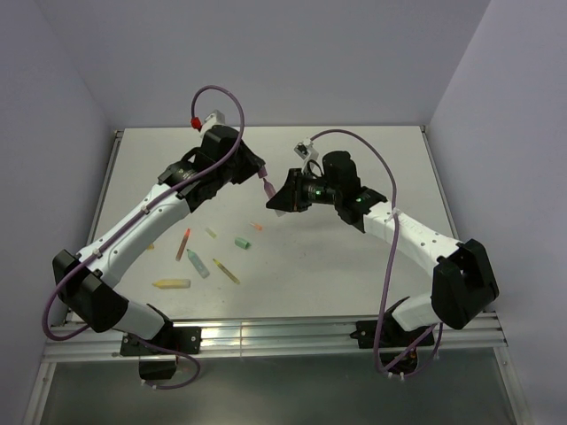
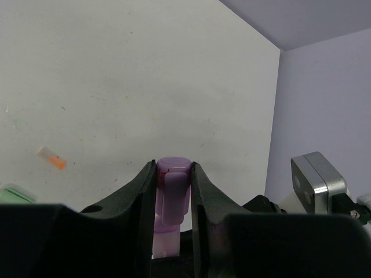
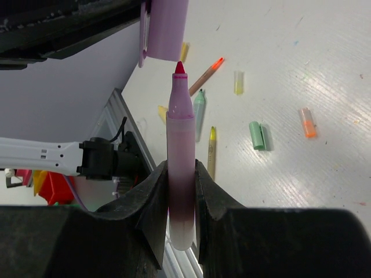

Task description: Insert the pens into the pen caps

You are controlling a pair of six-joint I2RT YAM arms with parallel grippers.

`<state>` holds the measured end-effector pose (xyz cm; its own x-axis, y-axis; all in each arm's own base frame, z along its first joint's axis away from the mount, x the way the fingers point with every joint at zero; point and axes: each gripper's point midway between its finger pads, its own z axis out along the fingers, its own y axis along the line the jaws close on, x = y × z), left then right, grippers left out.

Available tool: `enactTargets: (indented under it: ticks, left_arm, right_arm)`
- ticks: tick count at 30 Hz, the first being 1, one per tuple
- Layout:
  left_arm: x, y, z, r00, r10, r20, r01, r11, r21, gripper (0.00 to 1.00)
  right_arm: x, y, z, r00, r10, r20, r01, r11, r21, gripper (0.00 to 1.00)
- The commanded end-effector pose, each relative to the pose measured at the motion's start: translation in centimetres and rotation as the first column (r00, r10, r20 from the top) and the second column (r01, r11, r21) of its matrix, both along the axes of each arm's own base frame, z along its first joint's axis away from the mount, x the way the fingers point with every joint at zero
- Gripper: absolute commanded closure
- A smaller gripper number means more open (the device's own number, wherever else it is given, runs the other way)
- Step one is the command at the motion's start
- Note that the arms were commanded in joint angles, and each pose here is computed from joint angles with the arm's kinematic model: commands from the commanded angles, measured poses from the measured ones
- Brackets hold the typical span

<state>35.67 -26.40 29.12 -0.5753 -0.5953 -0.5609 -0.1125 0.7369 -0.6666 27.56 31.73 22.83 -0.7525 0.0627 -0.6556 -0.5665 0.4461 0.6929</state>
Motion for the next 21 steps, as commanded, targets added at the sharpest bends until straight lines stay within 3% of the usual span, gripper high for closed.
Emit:
enactTargets:
  ticks: [1, 21]
  left_arm:
    - [-0.4, 0.1, 2.3, 0.998, 0.003, 0.057, 0.000, 0.999, -0.044, 1.00]
    - [-0.2, -0.7, 1.1, 0.999, -0.010, 0.040, 0.012, 0.999, -0.035, 1.00]
  right_arm:
    - [0.6, -0.3, 3.4, 0.996, -0.012, 0.088, 0.006, 0.998, 0.061, 1.00]
    - [0.3, -0.5, 3.6, 0.995, -0.008, 0.099, 0.003, 0.998, 0.056, 1.00]
